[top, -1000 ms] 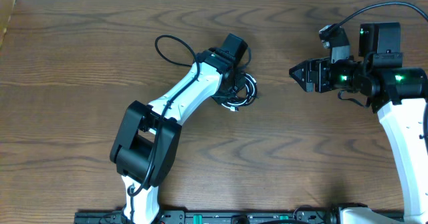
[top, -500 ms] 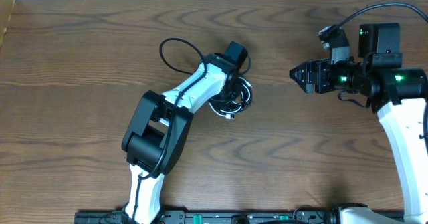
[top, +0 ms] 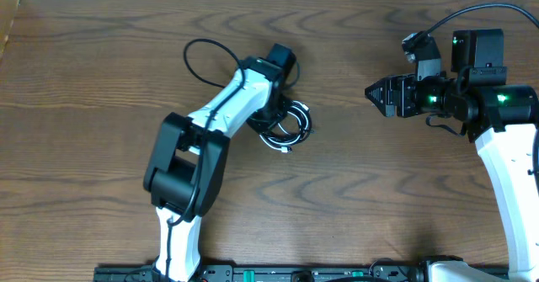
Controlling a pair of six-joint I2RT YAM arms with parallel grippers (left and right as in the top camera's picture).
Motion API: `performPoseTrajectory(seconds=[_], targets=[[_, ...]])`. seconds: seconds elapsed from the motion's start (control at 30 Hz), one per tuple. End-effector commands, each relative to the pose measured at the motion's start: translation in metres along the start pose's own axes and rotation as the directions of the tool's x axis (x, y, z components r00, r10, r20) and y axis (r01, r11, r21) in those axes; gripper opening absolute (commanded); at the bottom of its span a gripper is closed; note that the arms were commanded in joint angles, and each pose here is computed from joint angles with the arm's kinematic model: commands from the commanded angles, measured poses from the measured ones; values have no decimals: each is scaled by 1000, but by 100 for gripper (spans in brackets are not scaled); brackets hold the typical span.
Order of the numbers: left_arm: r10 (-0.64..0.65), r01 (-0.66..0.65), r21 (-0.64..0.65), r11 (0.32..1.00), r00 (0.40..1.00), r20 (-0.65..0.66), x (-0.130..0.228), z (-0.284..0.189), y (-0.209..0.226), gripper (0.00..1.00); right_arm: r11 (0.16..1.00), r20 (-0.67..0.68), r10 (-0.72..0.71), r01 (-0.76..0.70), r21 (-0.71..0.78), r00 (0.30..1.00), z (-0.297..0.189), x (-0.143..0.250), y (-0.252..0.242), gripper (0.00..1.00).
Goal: Untangle cables
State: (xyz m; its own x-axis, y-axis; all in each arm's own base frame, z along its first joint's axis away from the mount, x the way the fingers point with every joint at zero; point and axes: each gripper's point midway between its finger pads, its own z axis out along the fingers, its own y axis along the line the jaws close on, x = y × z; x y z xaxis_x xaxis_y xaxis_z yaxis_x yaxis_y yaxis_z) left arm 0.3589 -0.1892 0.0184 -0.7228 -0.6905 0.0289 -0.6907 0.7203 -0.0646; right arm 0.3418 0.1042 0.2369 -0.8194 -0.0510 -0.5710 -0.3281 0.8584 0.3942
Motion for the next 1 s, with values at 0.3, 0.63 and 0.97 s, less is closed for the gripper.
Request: performPoseTrajectory(seconds=[0.3,0.63,0.97], targets=[[35,-35,-6,999,999,1,9,-30,9,28,1000,-13,7,-7,-4,1000,3,3,2,75],[26,-27,-36,999,999,-31,26,-6,21,33,999,-19,11,-10,33,1000,3,5,-4,76],[18,-22,-69,997,998,-58,31,18,27,34,999,-23,13,-13,33,1000,3,6,-4,76]])
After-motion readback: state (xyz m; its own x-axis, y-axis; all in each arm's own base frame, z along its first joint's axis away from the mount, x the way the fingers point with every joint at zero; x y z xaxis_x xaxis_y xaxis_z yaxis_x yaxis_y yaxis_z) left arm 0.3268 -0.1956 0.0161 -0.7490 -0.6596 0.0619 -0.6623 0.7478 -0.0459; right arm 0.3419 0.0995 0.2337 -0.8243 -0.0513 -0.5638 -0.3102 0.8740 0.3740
